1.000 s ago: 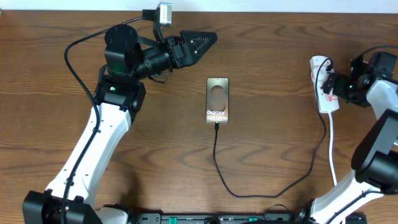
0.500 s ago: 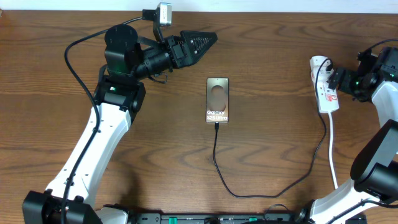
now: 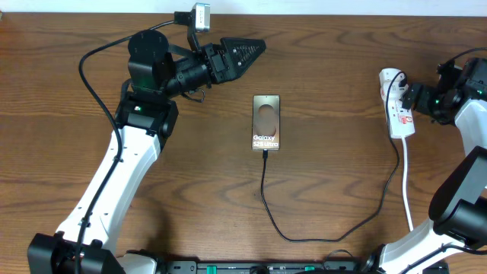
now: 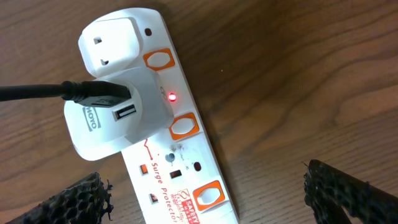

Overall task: Plug charger to phone and switch on socket
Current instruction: 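Lift the right gripper away from the power strip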

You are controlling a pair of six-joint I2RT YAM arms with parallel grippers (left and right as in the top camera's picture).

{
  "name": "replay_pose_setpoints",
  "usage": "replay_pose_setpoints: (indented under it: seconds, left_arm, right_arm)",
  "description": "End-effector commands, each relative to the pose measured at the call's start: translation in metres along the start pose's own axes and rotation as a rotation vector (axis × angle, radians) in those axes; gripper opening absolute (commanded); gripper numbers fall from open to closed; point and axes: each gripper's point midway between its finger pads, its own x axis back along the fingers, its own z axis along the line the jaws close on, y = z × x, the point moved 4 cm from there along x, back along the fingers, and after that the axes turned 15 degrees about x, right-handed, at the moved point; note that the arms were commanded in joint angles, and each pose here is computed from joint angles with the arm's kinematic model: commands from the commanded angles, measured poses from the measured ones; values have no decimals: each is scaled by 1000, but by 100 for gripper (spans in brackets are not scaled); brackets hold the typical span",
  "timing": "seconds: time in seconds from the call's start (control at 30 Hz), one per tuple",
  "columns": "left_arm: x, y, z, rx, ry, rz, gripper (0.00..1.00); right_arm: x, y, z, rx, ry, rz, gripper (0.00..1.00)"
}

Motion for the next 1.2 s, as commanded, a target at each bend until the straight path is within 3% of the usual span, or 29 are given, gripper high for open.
replay_pose_setpoints:
  seconds: [0.0,0.77,1.17]
  left_arm:
    - [2,2,-8,-36,-16,-4,97]
    - [2,2,-8,-36,-16,-4,97]
    - [2,2,-8,-37,-16,-4,97]
  right_arm:
    - [0,-1,1,12,6,0,99]
    - [0,0,1,13,5,-1,99]
    - [65,32,3,46,-49,-161,99]
